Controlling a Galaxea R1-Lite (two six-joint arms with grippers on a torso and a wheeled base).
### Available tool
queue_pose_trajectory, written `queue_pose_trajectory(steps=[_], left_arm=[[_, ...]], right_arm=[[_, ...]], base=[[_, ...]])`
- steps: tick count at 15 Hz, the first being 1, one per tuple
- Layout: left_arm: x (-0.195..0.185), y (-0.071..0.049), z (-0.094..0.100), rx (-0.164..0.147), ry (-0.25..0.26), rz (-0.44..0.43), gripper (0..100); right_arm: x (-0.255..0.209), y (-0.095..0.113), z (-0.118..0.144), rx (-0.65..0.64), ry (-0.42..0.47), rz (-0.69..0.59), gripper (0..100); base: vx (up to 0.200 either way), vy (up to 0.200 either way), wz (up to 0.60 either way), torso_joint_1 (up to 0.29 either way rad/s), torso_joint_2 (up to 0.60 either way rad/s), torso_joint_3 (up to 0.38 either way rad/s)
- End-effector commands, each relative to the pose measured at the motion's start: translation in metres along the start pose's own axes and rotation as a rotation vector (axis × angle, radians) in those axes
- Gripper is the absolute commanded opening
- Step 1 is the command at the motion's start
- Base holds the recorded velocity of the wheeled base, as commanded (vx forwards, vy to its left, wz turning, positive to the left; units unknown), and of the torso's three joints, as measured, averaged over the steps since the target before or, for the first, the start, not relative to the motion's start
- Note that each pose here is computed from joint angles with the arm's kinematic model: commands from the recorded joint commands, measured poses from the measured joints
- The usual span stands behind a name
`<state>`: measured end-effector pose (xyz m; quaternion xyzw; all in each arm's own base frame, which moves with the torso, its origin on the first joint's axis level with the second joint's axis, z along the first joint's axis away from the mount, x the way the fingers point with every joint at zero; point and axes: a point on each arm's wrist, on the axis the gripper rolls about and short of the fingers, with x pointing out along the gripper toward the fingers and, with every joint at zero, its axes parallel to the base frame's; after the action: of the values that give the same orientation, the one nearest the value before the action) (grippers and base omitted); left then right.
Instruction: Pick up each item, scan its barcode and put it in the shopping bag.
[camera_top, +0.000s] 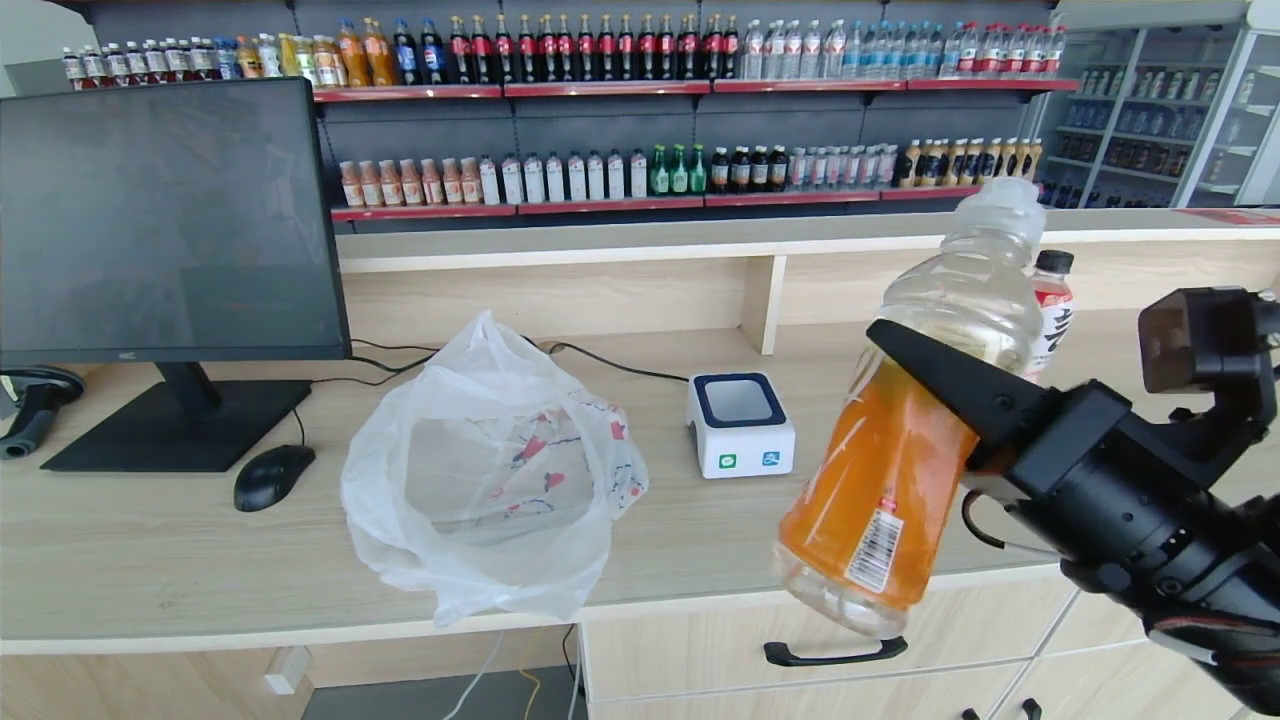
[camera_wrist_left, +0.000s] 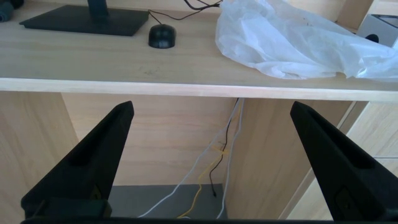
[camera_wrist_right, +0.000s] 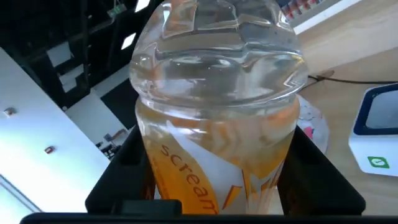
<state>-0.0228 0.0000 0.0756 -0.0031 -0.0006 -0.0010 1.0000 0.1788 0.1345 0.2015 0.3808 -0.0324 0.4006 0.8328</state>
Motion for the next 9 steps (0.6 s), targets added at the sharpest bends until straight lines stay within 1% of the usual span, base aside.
queue_pose_trajectory(steps=[1,3,7,9], left_arm=[[0.000,0.000,0.000,-0.001,0.000,0.002,100],[0.000,0.000,0.000,-0.001,0.000,0.000,100],[0.000,0.000,0.000,-0.001,0.000,0.000,100],[0.000,0.000,0.000,-0.001,0.000,0.000,100]], right_arm=[[0.007,0.011,0.002,0.071,0.020,0.088,0],[0.021,0.019,0.008,0.112,0.031,0.178,0],[0.042,0.022,0.009,0.157,0.039,0.240,0],[0.047,0.027,0.012,0.149,0.088,0.325,0]], base=[[0.000,0.000,0.00,0.000,0.00,0.000],[0.000,0.000,0.00,0.000,0.00,0.000],[0.000,0.000,0.00,0.000,0.00,0.000],[0.000,0.000,0.00,0.000,0.00,0.000]])
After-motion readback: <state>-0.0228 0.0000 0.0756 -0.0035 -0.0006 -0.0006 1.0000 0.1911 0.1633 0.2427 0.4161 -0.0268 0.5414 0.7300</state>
